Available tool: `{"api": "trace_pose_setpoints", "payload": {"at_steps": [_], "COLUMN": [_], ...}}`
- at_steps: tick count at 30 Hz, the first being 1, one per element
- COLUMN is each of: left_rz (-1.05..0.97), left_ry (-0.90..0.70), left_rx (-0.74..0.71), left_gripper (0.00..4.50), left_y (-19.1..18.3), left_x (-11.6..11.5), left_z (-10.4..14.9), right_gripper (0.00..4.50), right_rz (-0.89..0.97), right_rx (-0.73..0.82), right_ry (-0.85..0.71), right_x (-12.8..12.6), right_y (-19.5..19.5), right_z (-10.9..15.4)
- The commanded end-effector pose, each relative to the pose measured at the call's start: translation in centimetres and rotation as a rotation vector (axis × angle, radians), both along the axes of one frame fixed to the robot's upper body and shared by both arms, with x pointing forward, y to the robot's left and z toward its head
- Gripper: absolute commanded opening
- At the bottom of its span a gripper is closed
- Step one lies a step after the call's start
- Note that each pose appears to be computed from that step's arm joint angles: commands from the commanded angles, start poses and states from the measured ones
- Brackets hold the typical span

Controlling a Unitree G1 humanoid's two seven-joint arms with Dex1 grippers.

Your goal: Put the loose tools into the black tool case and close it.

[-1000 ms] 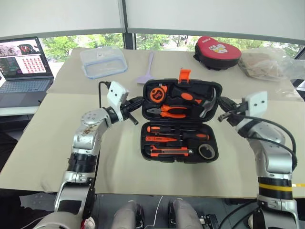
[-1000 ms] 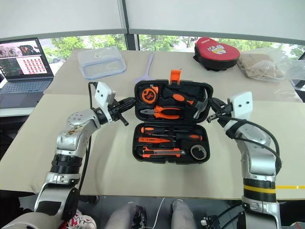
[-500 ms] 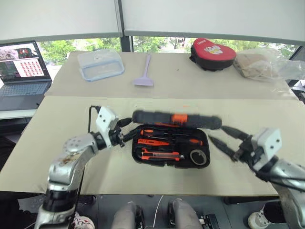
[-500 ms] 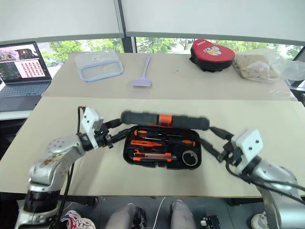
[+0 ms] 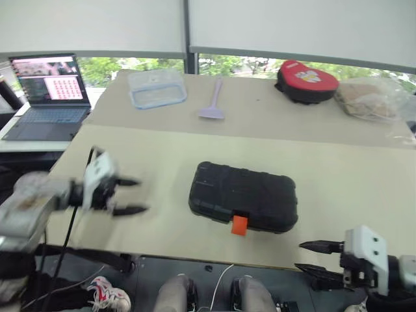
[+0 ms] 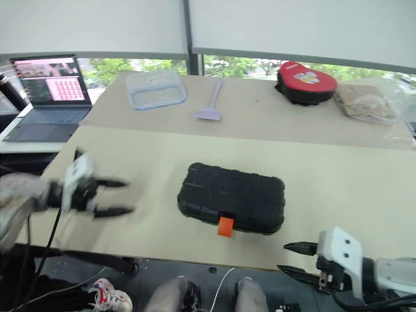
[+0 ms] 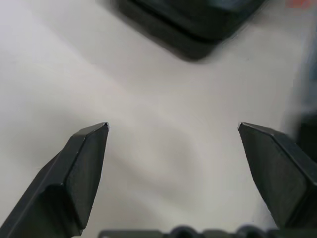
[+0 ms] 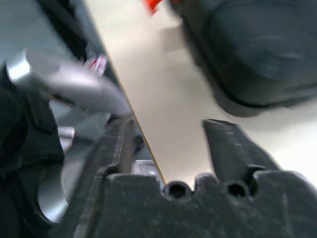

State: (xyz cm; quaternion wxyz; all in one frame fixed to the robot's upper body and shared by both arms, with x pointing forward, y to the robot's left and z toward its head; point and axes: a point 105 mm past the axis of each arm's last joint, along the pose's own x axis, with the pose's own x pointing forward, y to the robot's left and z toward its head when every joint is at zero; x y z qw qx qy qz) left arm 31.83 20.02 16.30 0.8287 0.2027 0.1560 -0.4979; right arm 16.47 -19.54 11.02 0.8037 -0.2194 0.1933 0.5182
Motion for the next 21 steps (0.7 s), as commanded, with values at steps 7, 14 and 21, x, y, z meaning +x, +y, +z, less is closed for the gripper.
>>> {"api": "trace_pose_setpoints", "payload": {"at_steps": [7, 14, 21], "left_rz": [-0.205, -0.34, -0.561], "left_ry": [-0.163, -0.152, -0.014], "left_rx": [0.036, 0.112, 0.105], "left_gripper": [1.17, 0.14, 0.14], "left_y": [-8.6, -10.8, -10.2], "left_x": [7.1, 7.0, 2.9], "left_z": [0.7, -0.6, -0.3], "right_gripper": [0.0, 0.0, 0.0], "right_rz": [0.131, 0.006, -0.224], "right_rx": [-0.073, -0.13, -0.152], "right_ry": [-0.095, -0.215, -0.376], "right_x": [2.3, 7.0, 12.7], "right_y": [3.0, 2.6, -0.1], "right_z": [-1.3, -0.9, 1.1]}}
